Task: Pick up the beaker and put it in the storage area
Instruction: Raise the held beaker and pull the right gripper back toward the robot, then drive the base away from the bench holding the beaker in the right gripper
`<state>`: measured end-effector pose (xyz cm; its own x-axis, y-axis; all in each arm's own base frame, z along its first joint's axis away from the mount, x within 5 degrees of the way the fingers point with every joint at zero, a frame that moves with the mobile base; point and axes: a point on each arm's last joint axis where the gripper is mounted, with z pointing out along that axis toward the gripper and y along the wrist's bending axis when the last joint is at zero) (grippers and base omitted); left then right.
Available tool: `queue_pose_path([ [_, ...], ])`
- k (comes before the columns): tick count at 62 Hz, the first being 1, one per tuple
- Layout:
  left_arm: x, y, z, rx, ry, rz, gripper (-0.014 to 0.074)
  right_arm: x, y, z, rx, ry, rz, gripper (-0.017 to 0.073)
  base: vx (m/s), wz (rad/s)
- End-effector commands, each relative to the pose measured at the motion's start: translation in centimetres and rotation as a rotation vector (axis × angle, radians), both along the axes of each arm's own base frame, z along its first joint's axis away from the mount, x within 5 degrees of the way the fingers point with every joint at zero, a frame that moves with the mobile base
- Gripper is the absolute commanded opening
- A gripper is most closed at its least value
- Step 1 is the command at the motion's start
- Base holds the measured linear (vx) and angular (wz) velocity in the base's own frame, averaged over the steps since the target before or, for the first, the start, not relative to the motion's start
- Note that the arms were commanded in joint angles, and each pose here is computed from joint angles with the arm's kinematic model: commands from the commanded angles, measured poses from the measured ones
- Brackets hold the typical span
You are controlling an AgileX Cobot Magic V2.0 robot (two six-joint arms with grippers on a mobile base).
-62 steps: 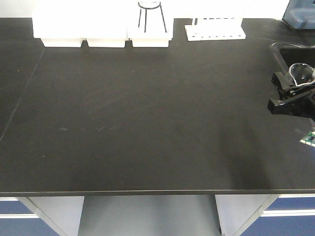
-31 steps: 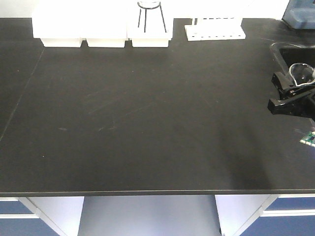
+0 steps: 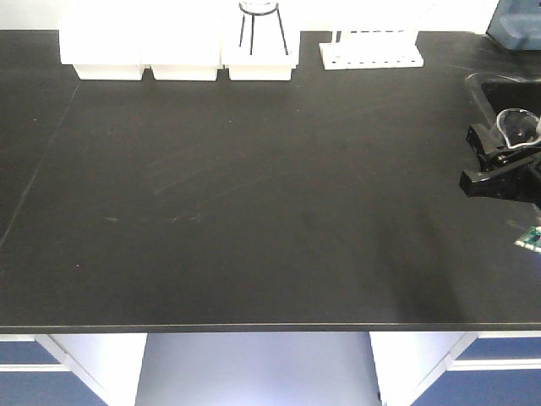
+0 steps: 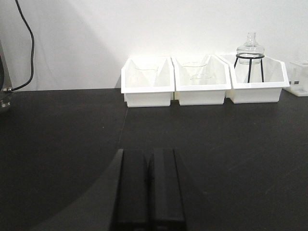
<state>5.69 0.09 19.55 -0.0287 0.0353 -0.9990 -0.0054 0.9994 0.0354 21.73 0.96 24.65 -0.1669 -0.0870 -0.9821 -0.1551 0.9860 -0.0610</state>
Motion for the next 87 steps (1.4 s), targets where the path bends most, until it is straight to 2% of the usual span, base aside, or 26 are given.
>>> queue_pose_path([
  [1, -0.23, -0.11, 1.47, -0.011, -0.113, -0.013, -0.0006, 0.11, 0.06, 1.93, 0.014, -0.124, 0.016, -0.0001, -0.03, 0.0],
  [34, -0.23, -0.11, 1.47, -0.011, -0.113, -0.013, -0.0006, 0.11, 0.06, 1.93, 0.014, -0.124, 0.016, -0.0001, -0.12, 0.0],
  [87, -0.23, -0.11, 1.47, -0.011, -0.113, -0.013, -0.0006, 0.11, 0.06, 1.93, 0.014, -0.124, 0.016, -0.0001, -0.29, 0.0],
])
